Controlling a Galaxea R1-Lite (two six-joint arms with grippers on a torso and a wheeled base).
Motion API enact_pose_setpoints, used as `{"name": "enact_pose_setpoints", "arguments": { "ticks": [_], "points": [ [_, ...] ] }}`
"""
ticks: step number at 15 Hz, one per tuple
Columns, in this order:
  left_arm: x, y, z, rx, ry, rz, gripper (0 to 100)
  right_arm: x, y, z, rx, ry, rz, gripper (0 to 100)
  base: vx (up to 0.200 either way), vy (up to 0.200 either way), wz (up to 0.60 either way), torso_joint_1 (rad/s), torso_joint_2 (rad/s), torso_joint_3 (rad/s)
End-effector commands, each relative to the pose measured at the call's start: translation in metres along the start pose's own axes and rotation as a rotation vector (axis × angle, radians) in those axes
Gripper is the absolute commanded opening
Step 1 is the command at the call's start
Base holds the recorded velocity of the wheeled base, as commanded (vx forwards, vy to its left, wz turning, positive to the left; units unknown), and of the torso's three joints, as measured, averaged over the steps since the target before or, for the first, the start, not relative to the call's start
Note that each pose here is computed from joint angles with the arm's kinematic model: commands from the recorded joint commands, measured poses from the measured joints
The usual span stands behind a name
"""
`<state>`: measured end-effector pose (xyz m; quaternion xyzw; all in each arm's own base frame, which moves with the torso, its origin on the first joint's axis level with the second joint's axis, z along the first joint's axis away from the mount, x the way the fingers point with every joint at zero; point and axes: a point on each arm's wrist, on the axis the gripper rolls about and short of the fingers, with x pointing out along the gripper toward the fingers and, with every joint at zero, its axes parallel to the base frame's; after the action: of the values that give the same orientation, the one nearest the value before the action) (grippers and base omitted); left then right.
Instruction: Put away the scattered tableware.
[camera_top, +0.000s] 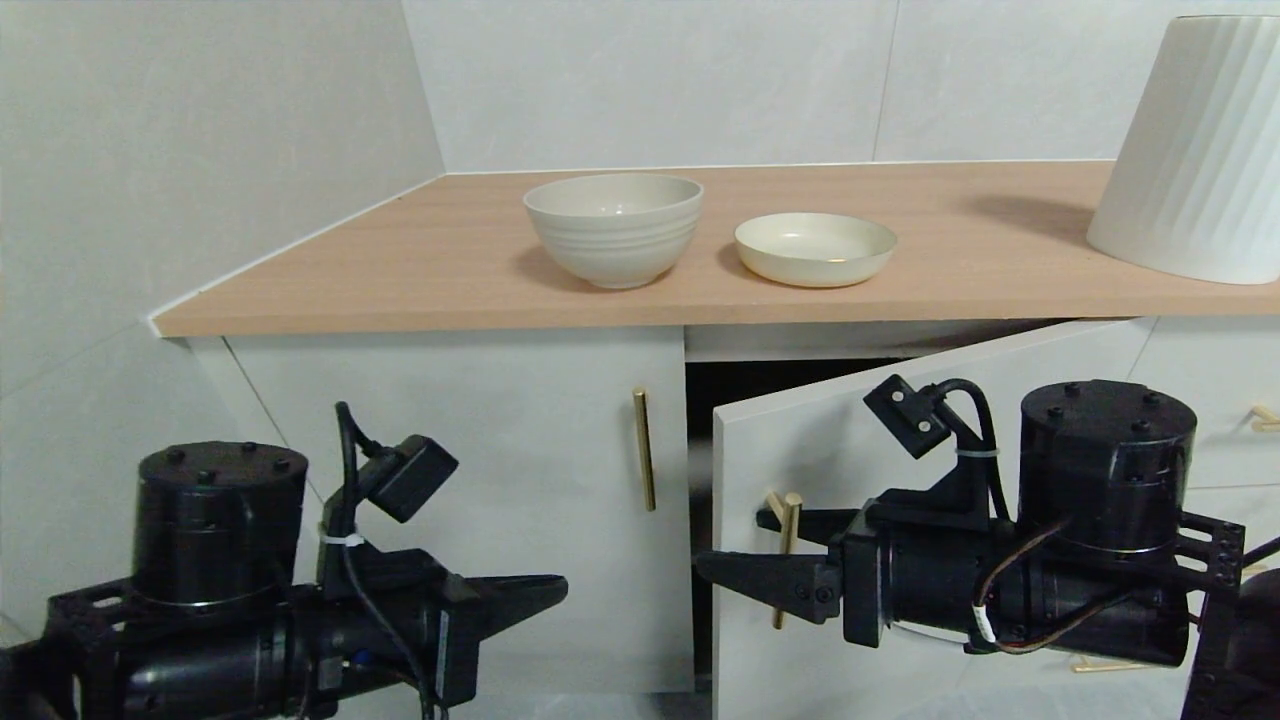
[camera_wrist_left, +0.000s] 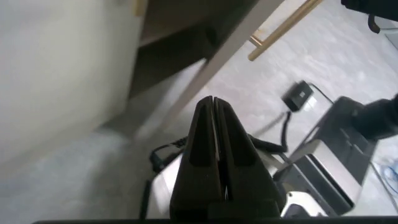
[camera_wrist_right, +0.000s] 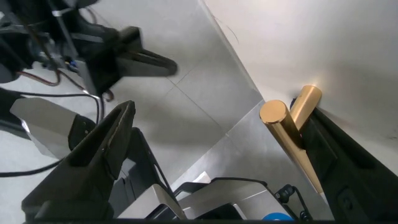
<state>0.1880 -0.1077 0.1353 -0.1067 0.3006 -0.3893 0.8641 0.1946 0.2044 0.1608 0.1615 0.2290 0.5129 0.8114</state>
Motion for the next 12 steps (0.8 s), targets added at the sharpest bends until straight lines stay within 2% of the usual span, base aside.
{"name": "enact_pose_setpoints", "arguments": {
  "ticks": [1,2,4,5,7,8,9,12],
  "points": [
    [0.023,0.001,0.0,-0.022,0.057,-0.016,0,0.001,-0.001,-0.001,0.001,0.003,-0.001,100,0.0,0.0,0.0,0.0,0.0,0.0],
    [0.039,0.003,0.007,-0.027,0.065,-0.023,0,0.001,0.0,0.0,0.001,0.002,-0.001,100,0.0,0.0,0.0,0.0,0.0,0.0],
    [0.059,0.01,0.009,-0.04,0.078,-0.023,0,0.001,-0.001,-0.001,0.003,0.005,-0.003,100,0.0,0.0,0.0,0.0,0.0,0.0],
    [0.069,0.011,0.007,-0.045,0.055,-0.041,0,0.001,-0.002,-0.002,0.003,0.009,-0.004,100,0.0,0.0,0.0,0.0,0.0,0.0],
    [0.079,0.009,0.008,-0.051,-0.026,-0.081,0,0.002,-0.003,-0.003,0.007,0.014,-0.007,100,0.0,0.0,0.0,0.0,0.0,0.0],
    [0.079,0.009,0.008,-0.051,-0.026,-0.081,0,0.002,-0.003,-0.003,0.007,0.014,-0.007,100,0.0,0.0,0.0,0.0,0.0,0.0],
    [0.094,0.003,0.004,-0.057,-0.16,-0.166,0,0.005,-0.005,-0.007,0.011,0.029,-0.012,100,0.0,0.0,0.0,0.0,0.0,0.0],
    [0.117,0.003,-0.001,-0.018,-0.285,-0.176,0,0.005,-0.005,-0.007,0.012,0.029,-0.01,100,0.0,0.0,0.0,0.0,0.0,0.0]
  ]
}}
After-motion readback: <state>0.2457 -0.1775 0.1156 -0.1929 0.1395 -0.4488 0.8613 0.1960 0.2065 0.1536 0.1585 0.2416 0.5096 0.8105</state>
